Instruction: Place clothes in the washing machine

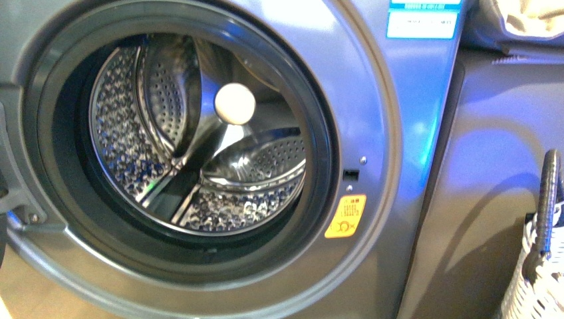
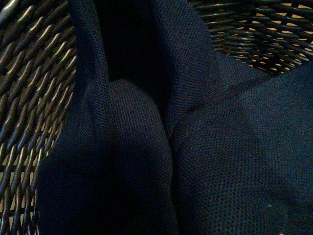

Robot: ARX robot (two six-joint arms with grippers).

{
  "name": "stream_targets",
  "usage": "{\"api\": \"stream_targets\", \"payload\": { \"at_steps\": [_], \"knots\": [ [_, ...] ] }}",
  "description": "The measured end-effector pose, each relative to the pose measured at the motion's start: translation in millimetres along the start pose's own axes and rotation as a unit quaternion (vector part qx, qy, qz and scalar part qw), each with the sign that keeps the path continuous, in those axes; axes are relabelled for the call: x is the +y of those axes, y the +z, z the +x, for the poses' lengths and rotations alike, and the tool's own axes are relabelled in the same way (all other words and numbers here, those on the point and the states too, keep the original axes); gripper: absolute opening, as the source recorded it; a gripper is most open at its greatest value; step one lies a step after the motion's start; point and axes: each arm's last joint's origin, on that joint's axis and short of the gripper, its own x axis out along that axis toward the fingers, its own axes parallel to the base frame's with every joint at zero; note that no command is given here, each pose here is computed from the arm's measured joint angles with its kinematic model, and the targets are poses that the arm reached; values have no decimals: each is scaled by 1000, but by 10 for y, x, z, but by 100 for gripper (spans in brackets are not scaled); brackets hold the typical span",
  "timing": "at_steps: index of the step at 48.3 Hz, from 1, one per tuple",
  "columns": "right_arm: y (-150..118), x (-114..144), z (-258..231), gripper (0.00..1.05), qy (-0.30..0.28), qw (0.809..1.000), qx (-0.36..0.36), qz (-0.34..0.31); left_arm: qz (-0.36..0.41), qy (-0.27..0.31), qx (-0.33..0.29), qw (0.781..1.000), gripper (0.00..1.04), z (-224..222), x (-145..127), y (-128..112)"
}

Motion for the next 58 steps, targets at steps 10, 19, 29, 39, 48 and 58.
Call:
{"api": "stream_targets", "payload": {
  "at_steps": [10, 19, 29, 39, 48, 58],
  "knots": [
    [-1, 0, -1, 7, 0, 1000, 0, 0, 0, 0, 0, 1000, 98, 0, 0, 0],
    [-5, -1, -6, 7, 0, 1000, 1, 0, 0, 0, 0, 1000, 98, 0, 0, 1],
    [480, 59, -1017, 7, 62, 986, -15, 156, 0, 0, 1, 1000, 98, 1, 0, 0],
    [867, 130, -990, 7, 57, 974, -77, 206, 0, 0, 0, 1000, 98, 0, 0, 0],
    [832, 366, -1142, 7, 64, 980, -90, 168, 0, 0, 0, 1000, 98, 0, 0, -1],
    [1076, 781, -1668, 6, 105, 975, -193, 37, 0, 0, 1, 1000, 98, 1, 0, -1]
  ]
}}
